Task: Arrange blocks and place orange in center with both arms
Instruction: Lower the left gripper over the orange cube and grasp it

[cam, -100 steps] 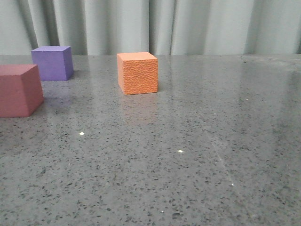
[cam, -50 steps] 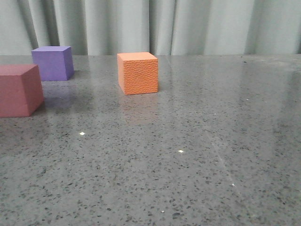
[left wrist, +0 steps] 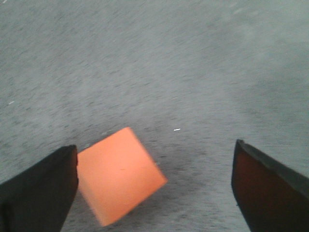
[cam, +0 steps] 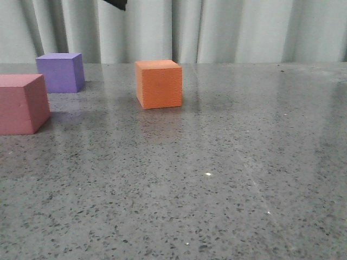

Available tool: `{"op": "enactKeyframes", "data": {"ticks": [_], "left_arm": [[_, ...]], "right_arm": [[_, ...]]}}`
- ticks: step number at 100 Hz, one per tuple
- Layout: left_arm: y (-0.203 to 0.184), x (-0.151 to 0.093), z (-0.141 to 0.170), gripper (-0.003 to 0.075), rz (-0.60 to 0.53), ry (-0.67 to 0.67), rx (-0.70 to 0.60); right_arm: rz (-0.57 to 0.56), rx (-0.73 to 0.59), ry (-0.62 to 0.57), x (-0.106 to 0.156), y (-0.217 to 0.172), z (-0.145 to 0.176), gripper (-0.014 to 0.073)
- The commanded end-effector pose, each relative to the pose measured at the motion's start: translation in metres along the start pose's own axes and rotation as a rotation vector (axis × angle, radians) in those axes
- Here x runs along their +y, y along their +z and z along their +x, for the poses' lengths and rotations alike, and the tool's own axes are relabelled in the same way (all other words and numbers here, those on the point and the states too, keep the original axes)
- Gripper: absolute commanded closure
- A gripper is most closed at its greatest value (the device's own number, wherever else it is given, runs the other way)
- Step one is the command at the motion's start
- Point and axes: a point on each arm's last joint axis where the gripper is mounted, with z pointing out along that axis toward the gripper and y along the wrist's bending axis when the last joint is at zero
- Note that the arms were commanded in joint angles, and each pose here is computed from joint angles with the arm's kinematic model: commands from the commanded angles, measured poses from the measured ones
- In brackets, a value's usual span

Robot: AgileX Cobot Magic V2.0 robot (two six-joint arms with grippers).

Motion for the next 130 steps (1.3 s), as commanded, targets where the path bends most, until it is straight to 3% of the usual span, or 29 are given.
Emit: {"op": "enactKeyframes", "data": {"ticks": [1, 13, 36, 58, 105, 130], "left_arm": [[-0.009, -0.014, -0.021, 0.012, -0.096, 0.003, -0.093], [0.002, -0.033, -0.026, 0.012, -0.198, 0.045, -0.109], [0.009, -0.053, -0.034, 0.012, -0.172, 0.016, -0.152], [0.009, -0.05, -0.033, 0.012, -0.197, 0.013, -0.134], [0.034, -0.039, -0.013, 0.012, -0.312, -0.202, -0.052], [0.051, -0.037, 0.0, 0.012, -0.365, -0.189, 0.001]], "right_arm": [[-0.003, -0.116, -0.006, 0.001, -0.004, -0.013, 0.0662], [-0.003, -0.116, -0.006, 0.001, -0.004, -0.013, 0.0662], [-0.003, -0.116, -0.006, 0.001, -0.004, -0.013, 0.0662], [-0.003, -0.116, -0.006, 0.001, -0.004, -0.013, 0.0662], [-0.003, -0.116, -0.006, 0.001, -0.004, -0.013, 0.0662], [-0.003, -0.116, -0.006, 0.001, -0.004, -0.013, 0.0662]]}}
